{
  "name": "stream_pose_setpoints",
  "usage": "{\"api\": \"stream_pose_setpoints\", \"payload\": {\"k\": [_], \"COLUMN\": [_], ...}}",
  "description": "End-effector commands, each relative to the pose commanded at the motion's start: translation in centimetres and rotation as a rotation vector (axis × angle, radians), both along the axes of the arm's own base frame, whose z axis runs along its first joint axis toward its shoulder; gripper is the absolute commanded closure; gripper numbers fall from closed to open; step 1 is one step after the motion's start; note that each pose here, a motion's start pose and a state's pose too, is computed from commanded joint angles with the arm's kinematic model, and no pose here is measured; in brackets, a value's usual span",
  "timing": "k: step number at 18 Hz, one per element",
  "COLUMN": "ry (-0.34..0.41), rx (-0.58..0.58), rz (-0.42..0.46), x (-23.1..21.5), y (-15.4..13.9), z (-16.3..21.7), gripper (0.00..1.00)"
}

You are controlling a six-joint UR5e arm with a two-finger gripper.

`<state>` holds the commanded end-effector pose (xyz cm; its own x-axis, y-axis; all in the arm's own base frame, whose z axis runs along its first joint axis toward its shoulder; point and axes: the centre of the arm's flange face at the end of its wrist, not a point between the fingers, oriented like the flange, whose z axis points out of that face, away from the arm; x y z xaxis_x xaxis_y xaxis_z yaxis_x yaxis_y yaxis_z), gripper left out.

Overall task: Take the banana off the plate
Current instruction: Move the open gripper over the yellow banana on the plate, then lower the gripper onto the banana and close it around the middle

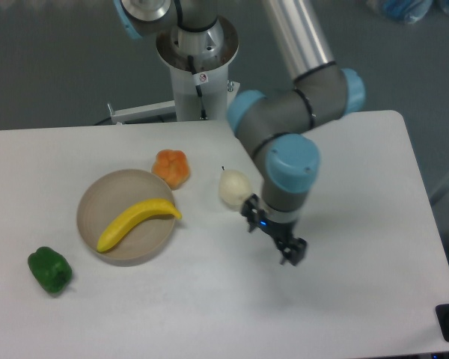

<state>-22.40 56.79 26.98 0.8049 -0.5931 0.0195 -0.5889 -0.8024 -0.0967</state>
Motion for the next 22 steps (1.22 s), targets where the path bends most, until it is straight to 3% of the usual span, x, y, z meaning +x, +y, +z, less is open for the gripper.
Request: {"api": "stream_pose_setpoints", "payload": {"k": [5,12,16,22], "ry": [-0.02,-0.02,-0.035,-0.041], "rx": [-0.012,-0.038,-0.086,-0.125], "rz": [0.046,0.035,0.134,0.121], "x": [8.0,17.2,20.0,21.3], "y": [1.0,2.4,1.8,1.9], "z": [0.5,-0.2,-2.6,-4.7], "gripper": [0.0,0.0,0.0,0.0]}}
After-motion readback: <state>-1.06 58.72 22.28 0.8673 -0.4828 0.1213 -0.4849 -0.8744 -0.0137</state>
